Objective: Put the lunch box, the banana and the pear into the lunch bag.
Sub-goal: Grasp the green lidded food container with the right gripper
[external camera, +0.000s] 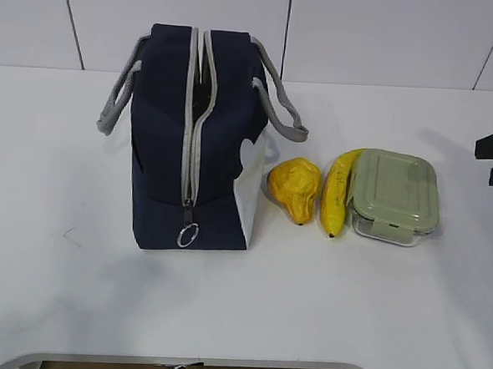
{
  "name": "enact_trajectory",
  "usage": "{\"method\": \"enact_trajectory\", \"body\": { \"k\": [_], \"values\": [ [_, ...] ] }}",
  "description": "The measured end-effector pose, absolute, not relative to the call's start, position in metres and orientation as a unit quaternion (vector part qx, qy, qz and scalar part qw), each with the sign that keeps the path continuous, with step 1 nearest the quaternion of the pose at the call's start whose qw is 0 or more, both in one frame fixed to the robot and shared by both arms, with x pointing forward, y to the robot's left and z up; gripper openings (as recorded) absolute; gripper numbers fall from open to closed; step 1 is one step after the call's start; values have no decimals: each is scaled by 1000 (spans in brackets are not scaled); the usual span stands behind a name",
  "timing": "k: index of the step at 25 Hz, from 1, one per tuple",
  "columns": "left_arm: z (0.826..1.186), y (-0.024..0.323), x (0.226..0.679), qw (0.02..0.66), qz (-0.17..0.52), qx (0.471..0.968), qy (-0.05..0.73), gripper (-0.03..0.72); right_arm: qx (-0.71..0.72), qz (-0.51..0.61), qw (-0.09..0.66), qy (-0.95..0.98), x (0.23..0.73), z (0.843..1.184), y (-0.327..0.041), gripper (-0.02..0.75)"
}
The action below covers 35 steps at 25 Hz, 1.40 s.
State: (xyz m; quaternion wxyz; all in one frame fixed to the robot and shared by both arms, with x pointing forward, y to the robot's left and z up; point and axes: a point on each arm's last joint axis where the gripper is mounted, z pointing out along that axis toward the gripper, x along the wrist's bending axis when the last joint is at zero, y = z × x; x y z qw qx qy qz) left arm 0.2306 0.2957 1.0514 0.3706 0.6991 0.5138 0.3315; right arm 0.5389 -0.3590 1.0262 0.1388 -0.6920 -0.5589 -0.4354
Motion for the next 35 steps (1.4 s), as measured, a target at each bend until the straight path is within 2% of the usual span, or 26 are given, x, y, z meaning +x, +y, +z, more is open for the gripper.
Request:
{"method": "enact_trajectory", "body": {
  "k": [11, 14, 19, 29, 35],
  "values": [
    [1051, 296, 231, 371, 331, 699, 514, 326, -679, -438, 131, -575, 540, 1021, -362, 418],
    [1051, 296, 231, 371, 331, 699, 514, 326, -681, -426, 134, -581, 540, 1016, -364, 456],
    [1051, 296, 231, 371, 331, 699, 514, 326, -694, -424, 149, -562, 550, 998, -367, 510],
    [1051, 296, 231, 371, 331, 699, 514, 326, -689, -456, 175, -536, 575, 948, -375, 515],
    [1051, 296, 231, 371, 331, 699, 514, 326, -686, -463, 172, -534, 590, 935, -382, 516]
  ]
}}
